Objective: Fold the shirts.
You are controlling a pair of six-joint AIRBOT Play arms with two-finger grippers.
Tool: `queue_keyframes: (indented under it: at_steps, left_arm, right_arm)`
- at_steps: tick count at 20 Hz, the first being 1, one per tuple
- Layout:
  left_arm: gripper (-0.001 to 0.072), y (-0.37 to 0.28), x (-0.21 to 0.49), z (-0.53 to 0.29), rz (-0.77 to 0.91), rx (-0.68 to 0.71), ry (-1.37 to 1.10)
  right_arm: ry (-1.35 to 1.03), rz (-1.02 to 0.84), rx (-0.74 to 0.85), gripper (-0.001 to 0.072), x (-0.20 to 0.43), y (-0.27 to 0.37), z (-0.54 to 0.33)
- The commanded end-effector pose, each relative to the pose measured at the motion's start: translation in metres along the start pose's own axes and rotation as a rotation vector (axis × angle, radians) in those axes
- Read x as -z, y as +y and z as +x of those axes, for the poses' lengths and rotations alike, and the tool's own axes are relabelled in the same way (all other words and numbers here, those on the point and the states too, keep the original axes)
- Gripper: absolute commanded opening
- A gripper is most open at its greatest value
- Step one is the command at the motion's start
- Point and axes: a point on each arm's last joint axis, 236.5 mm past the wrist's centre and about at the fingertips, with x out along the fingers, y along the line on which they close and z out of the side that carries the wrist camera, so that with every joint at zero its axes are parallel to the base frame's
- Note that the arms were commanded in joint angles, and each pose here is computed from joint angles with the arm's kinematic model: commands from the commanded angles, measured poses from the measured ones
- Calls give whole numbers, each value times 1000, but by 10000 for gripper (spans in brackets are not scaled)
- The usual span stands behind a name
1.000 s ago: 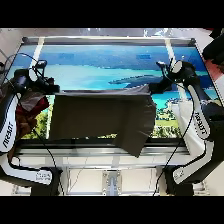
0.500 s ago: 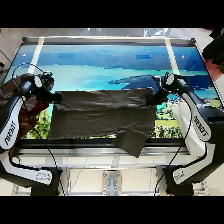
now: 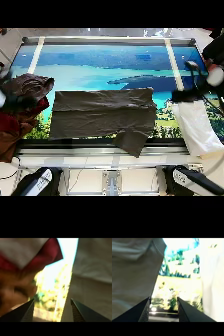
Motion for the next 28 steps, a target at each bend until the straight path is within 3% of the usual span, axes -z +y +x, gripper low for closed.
queue_keyframes:
  at_steps: [1,3,6,12,17,20,22,23,24,25,28]
  left_arm:
    - [503,28,112,24,-485,4,48]
    - [500,-6,156,39,-611,159,178]
    - [500,-43,173,51,-689,312,280]
    - [483,-65,164,65,-765,435,331]
    - [481,-54,155,75,-788,399,278]
    - [353,-49,157,84,-807,377,282]
    - [338,-45,159,92,-823,357,288]
    - [254,-45,160,95,-817,354,291]
    - [101,-45,159,96,-820,358,289]
    - [10,-45,157,97,-827,361,279]
    - [9,-46,151,97,-820,376,260]
  right_arm:
    - [-68,333,-186,445,63,19,35]
    - [20,410,-361,445,90,50,55]
    - [42,398,-446,445,89,65,55]
    - [8,335,-489,445,76,75,39]
    - [5,309,-490,445,77,75,38]
    - [1,310,-489,445,76,75,38]
    - [1,310,-489,445,76,75,38]
    - [1,310,-489,445,76,75,38]
    - [0,310,-488,445,76,75,38]
    - [0,310,-488,444,76,74,38]
    - [9,292,-448,444,81,68,40]
